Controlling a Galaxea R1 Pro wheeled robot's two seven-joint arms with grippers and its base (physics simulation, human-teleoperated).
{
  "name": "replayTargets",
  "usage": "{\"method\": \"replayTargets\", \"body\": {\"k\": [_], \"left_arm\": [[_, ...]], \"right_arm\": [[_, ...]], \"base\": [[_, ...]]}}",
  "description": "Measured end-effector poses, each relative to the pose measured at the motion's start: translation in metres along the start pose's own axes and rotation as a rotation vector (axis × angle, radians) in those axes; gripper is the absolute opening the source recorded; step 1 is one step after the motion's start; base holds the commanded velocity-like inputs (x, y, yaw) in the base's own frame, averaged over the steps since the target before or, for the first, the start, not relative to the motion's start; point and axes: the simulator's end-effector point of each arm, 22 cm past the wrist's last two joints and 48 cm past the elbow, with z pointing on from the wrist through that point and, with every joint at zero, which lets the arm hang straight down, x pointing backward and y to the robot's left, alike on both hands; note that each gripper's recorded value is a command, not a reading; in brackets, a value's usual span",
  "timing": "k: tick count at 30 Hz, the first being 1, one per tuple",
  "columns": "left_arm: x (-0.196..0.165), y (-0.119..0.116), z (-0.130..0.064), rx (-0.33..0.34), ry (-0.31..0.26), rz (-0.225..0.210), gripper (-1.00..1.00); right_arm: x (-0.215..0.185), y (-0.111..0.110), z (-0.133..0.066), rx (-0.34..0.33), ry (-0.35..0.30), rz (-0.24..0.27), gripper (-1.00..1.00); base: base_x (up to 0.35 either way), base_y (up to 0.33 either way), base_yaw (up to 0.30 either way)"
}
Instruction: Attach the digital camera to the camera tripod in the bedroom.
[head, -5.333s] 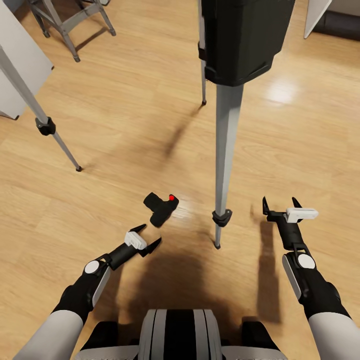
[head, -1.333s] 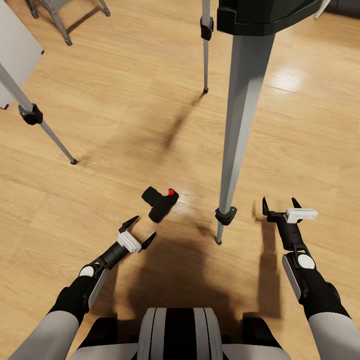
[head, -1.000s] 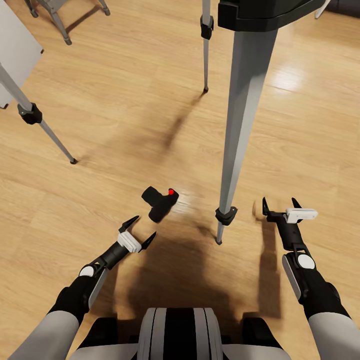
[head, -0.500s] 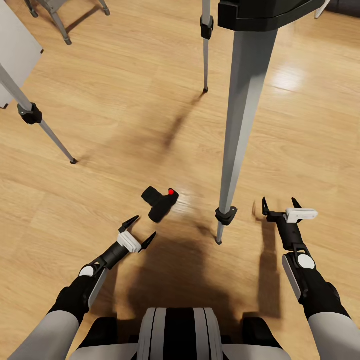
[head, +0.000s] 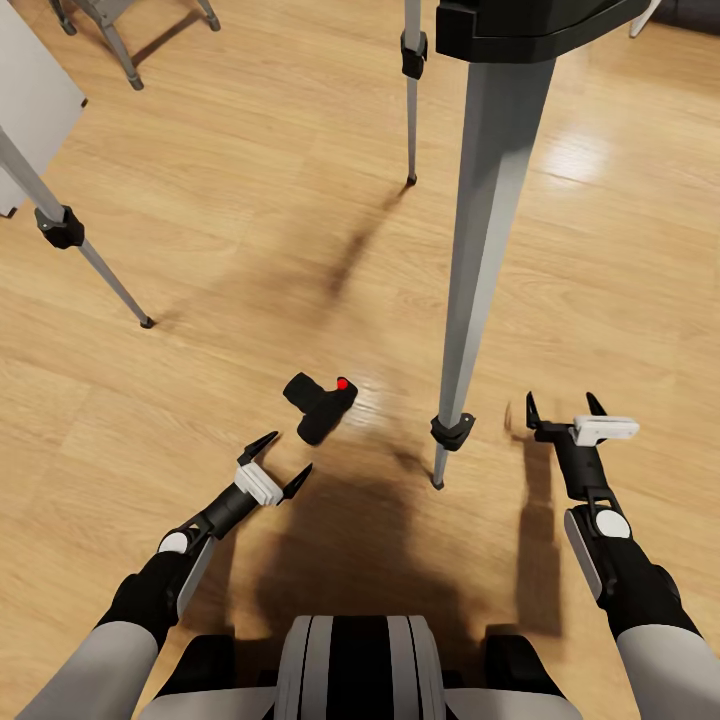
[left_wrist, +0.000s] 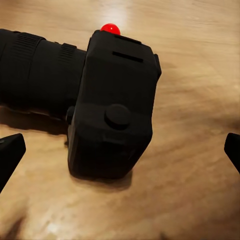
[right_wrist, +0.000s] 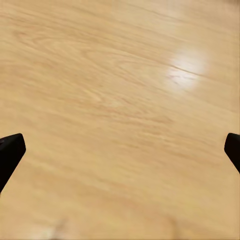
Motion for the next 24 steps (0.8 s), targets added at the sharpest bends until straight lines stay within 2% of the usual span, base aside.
{"method": "replayTargets", "body": {"k": [24], "left_arm": [[0.003, -0.001, -0.001, 0.002, 0.005, -0.004, 1.00]], "right_arm": [[-0.004, -0.017, 0.000, 0.070, -0.015, 0.000, 1.00]], "base": [[0.000, 0.000, 0.000]]}}
